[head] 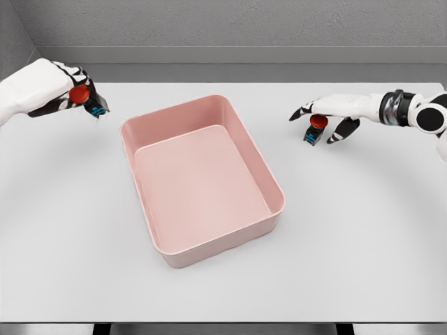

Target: Put the industrial switch in the basket with both arms

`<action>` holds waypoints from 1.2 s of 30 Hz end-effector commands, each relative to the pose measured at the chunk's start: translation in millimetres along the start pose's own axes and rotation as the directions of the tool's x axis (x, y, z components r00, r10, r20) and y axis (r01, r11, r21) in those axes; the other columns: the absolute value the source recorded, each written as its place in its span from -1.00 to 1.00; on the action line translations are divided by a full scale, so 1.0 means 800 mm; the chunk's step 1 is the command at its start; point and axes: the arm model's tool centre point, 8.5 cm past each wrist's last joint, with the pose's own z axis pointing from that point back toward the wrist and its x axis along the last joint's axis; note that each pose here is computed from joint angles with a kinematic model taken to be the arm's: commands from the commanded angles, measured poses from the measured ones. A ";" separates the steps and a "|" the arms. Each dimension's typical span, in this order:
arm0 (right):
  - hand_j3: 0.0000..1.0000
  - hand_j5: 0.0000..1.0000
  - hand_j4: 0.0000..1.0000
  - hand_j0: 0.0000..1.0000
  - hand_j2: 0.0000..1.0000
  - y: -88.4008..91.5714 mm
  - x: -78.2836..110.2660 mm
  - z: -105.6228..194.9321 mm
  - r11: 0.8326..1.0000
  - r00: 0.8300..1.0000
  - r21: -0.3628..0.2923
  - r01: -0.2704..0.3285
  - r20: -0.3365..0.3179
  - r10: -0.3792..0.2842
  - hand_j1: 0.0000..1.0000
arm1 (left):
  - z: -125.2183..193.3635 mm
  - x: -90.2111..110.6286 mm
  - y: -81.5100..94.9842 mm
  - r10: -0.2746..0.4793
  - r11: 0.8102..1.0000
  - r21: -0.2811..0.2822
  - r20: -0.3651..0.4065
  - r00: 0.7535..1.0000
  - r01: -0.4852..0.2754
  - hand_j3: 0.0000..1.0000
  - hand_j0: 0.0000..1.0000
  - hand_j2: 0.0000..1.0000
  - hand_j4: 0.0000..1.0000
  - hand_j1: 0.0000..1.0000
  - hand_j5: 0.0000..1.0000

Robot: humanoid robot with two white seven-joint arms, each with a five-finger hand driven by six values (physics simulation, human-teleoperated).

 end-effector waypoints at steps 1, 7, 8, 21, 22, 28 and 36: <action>0.57 0.57 0.57 0.57 0.57 -0.001 0.000 0.001 1.000 1.000 -0.005 0.006 0.000 -0.006 0.57 | -0.003 0.010 0.022 -0.015 0.999 0.046 0.028 1.000 0.014 -0.46 -0.46 -0.46 -0.46 -0.46 -0.46; 0.41 0.41 0.41 0.41 0.41 -0.004 0.000 0.001 1.000 1.000 -0.009 0.004 -0.001 -0.004 0.41 | -0.013 0.025 0.034 -0.023 0.997 0.079 0.066 0.998 0.018 -0.45 -0.45 -0.45 -0.45 -0.45 -0.45; 0.38 0.38 0.38 0.38 0.38 -0.003 0.000 0.000 1.000 1.000 -0.009 0.004 0.001 -0.004 0.38 | -0.013 0.028 0.031 -0.020 0.997 0.078 0.071 0.997 0.014 -0.45 -0.45 -0.45 -0.45 -0.45 -0.45; -0.09 -0.09 -0.09 -0.09 -0.09 0.001 -0.005 0.002 1.000 1.000 0.012 -0.009 -0.022 0.009 -0.09 | -0.056 0.091 -0.001 0.053 0.991 0.110 0.195 0.979 -0.075 -0.44 -0.44 -0.44 -0.44 -0.44 -0.44; -0.10 -0.10 -0.10 -0.10 -0.10 0.001 -0.005 0.002 1.000 1.000 0.012 -0.009 -0.022 0.009 -0.10 | -0.063 0.101 -0.010 0.077 0.988 0.113 0.208 0.975 -0.102 -0.44 -0.44 -0.44 -0.44 -0.44 -0.44; -0.15 -0.15 -0.15 -0.15 -0.15 -0.003 -0.005 0.003 1.000 1.000 0.004 -0.011 -0.020 0.012 -0.15 | -0.091 0.142 -0.044 0.104 0.987 0.089 0.267 0.958 -0.132 -0.41 -0.41 -0.41 -0.41 -0.41 -0.41; -0.15 -0.15 -0.15 -0.15 -0.15 -0.022 0.000 0.006 0.999 0.999 -0.017 -0.032 -0.013 0.032 -0.15 | -0.089 0.159 -0.063 0.127 0.986 0.070 0.281 0.951 -0.153 -0.20 -0.20 -0.20 -0.20 -0.20 -0.20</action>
